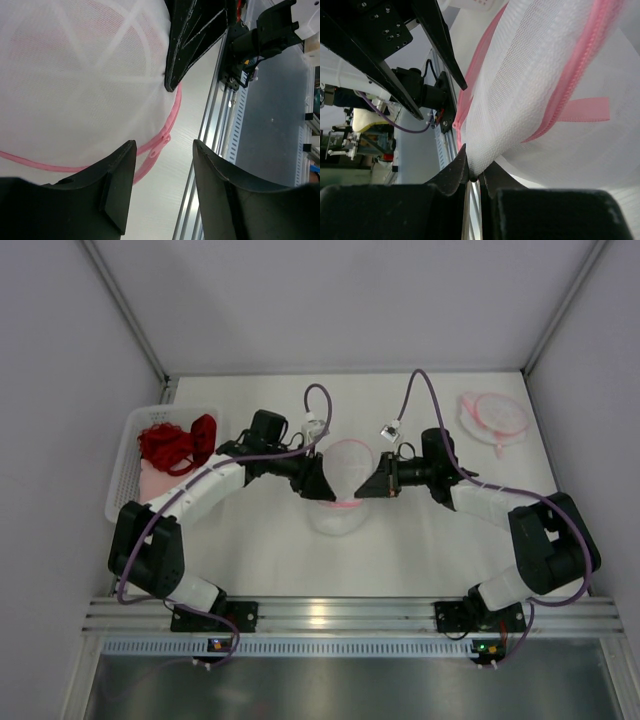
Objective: Place the bra in the laundry bag and zip it closed
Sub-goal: Zip the zipper on the laundry bag.
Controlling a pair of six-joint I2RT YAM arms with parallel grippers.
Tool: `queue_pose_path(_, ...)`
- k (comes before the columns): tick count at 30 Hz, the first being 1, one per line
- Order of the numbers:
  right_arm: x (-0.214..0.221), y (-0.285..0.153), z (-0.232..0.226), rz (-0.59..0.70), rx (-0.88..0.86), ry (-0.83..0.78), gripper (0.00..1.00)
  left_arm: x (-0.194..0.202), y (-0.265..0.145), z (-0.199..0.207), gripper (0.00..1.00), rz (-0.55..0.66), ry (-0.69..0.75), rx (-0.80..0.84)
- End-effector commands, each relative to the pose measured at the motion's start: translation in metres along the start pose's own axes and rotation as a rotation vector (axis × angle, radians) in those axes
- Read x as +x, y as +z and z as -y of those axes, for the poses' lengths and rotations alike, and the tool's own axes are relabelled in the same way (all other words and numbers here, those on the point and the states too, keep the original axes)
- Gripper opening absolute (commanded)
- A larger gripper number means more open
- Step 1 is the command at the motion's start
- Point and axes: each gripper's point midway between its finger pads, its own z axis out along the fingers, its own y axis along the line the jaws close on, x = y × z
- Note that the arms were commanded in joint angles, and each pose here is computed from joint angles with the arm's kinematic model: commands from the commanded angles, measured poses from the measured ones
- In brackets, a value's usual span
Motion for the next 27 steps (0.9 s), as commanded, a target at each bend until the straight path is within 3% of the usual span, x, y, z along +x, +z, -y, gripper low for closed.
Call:
queue_pose_path(1,-0.017,0.004,-0.019,0.013,-0.059,-0.102,0.00,0.005,-0.002,0.008,0.54,-0.018,0.025,0.055)
queue_pose_path(17,-0.021,0.003,-0.026,0.015,-0.085,-0.098,0.00,0.022,0.005,-0.004,0.54,-0.057,-0.051,0.037)
queue_pose_path(24,-0.024,0.005,-0.021,0.021,-0.067,-0.085,0.00,0.020,0.005,0.006,0.47,-0.053,-0.057,0.092)
queue_pose_path(27,-0.024,0.006,-0.018,0.024,-0.054,-0.076,0.00,0.020,0.005,0.009,0.38,-0.052,-0.058,0.105)
